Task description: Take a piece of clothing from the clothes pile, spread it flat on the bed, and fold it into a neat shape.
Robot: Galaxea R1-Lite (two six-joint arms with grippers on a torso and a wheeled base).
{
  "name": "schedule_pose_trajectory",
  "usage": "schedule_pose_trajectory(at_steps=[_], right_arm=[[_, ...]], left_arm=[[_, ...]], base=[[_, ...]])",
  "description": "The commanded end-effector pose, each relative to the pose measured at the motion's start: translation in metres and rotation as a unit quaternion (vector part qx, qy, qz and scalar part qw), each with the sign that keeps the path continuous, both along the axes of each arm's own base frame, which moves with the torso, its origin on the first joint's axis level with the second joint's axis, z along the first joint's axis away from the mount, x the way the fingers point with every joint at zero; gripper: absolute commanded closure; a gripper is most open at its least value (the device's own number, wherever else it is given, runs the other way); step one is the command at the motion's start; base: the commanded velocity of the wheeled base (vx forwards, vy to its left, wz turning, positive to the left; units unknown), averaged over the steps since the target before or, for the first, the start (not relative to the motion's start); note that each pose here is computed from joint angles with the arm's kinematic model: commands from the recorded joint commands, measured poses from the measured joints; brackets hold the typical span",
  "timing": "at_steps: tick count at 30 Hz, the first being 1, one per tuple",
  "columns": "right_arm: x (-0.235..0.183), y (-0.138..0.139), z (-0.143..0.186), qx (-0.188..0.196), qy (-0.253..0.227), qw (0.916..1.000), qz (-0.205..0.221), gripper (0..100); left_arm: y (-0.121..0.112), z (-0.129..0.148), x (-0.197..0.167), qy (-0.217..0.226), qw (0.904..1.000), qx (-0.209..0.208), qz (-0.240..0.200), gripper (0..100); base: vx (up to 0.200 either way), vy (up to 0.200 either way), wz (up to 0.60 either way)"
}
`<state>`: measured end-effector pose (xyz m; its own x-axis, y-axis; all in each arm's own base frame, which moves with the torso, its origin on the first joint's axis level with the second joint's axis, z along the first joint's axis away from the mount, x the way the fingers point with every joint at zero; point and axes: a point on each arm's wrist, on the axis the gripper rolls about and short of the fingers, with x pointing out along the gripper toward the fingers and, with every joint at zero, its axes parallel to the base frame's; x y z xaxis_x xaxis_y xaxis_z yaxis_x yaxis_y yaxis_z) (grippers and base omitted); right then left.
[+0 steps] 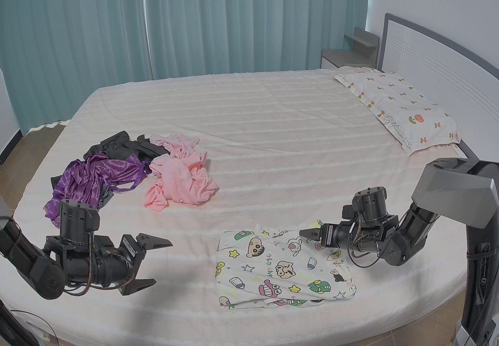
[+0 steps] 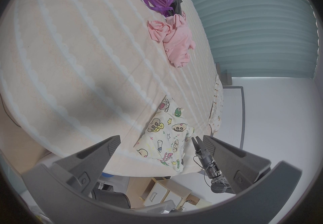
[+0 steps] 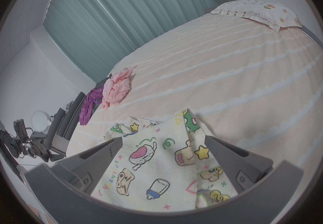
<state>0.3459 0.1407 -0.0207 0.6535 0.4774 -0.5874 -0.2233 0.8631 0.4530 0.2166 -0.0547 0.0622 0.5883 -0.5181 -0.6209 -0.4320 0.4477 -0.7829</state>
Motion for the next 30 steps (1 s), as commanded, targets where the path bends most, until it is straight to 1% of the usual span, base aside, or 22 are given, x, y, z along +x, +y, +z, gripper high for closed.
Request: schedule_pose_trajectory(at_steps=[1,6,9,10,12,20,25,30], right_arm=[[0.000,0.001,-0.005,0.003,0.006,1.0000,0.005,0],[0.003,0.004,-0.003,0.008,0.002,0.9999,0.010,0],[0.007,0.007,-0.009,0.009,0.008,0.9999,0.012,0],[0.008,0.008,-0.009,0.011,0.009,0.9998,0.012,100],[0.010,0.009,-0.009,0.015,0.012,0.9997,0.013,100],[0.012,-0.002,-0.007,0.019,0.011,0.9997,-0.012,100],[0.018,-0.013,-0.005,0.005,0.000,0.9988,-0.049,100],[0.018,-0.020,-0.006,0.000,0.001,0.9980,-0.063,100]], left_arm=[[0.000,-0.003,0.001,0.006,1.0000,0.002,0.000,0],[0.000,-0.003,0.002,0.005,1.0000,0.002,0.000,0],[0.000,-0.003,0.002,0.005,1.0000,0.002,0.001,0],[0.000,-0.003,0.002,0.005,1.0000,0.002,0.000,0],[0.000,-0.003,0.002,0.006,1.0000,0.002,0.000,0],[0.000,-0.003,0.003,0.006,1.0000,0.001,0.002,0],[0.000,-0.004,0.003,0.007,1.0000,0.002,0.002,0],[0.000,-0.004,0.003,0.007,1.0000,0.003,0.002,0]], base=[[0.000,0.000,0.00],[0.000,0.000,0.00],[0.000,0.000,0.00],[0.000,0.000,0.00],[0.000,0.000,0.00],[0.000,0.000,0.00],[0.000,0.000,0.00],[0.000,0.000,0.00]])
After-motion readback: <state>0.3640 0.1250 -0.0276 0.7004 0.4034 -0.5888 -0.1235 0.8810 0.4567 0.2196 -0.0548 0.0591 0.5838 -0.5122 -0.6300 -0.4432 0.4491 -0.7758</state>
